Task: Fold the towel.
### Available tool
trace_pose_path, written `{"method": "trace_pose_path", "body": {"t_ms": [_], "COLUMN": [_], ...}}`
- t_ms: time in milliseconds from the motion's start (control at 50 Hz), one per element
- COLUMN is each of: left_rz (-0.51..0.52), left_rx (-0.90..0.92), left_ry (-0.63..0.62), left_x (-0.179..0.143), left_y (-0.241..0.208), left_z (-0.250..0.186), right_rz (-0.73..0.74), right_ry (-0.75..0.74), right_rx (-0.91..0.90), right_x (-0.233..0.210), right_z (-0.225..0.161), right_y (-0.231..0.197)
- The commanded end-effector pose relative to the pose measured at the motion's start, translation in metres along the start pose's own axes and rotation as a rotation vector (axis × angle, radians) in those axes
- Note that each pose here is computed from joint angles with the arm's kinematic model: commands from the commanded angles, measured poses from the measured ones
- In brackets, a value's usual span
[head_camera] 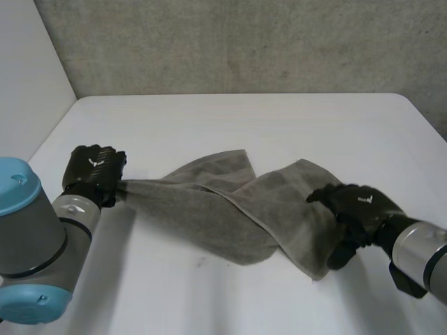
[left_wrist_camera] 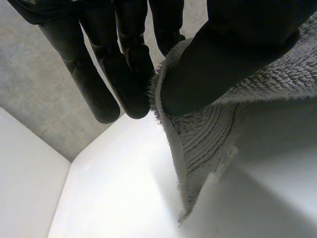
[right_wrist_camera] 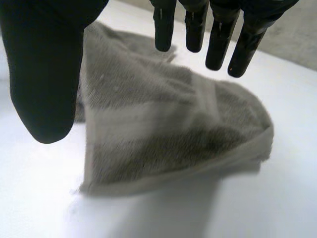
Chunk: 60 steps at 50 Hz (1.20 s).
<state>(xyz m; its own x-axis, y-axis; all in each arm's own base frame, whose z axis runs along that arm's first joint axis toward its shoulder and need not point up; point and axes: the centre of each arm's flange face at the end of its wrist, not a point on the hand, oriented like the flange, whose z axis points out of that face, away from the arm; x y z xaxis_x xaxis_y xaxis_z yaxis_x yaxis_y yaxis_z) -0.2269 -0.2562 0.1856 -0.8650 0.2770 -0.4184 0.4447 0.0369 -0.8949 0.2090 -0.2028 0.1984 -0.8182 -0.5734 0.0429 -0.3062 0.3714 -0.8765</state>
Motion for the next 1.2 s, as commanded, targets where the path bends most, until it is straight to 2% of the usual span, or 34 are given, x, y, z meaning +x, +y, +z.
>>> {"method": "trace_pose_path", "body": {"t_ms": [20, 420, 960, 1200], "left_rz": [-0.005, -0.011, -0.014, -0.013], "left_rx": [-0.008, -0.024, -0.029, -0.034], "left_ry": [-0.030, -0.026, -0.022, -0.020], "left_x": [-0.004, -0.004, -0.003, -0.003], "left_y": [0.000, 0.005, 0.007, 0.007], "left_z": [-0.010, -0.014, -0.015, -0.016], "right_rz": [-0.080, -0.137, -0.238, -0.253], "right_ry": [-0.023, -0.061, -0.003, 0.101], "right_rx": [-0.053, -0.014, 0.061, 0.080], "right_x": [-0.009, -0.025, -0.014, 0.004], "right_z": [0.002, 0.034, 0.056, 0.072], "right_y": [0.026, 0.068, 0.065, 0.048]}}
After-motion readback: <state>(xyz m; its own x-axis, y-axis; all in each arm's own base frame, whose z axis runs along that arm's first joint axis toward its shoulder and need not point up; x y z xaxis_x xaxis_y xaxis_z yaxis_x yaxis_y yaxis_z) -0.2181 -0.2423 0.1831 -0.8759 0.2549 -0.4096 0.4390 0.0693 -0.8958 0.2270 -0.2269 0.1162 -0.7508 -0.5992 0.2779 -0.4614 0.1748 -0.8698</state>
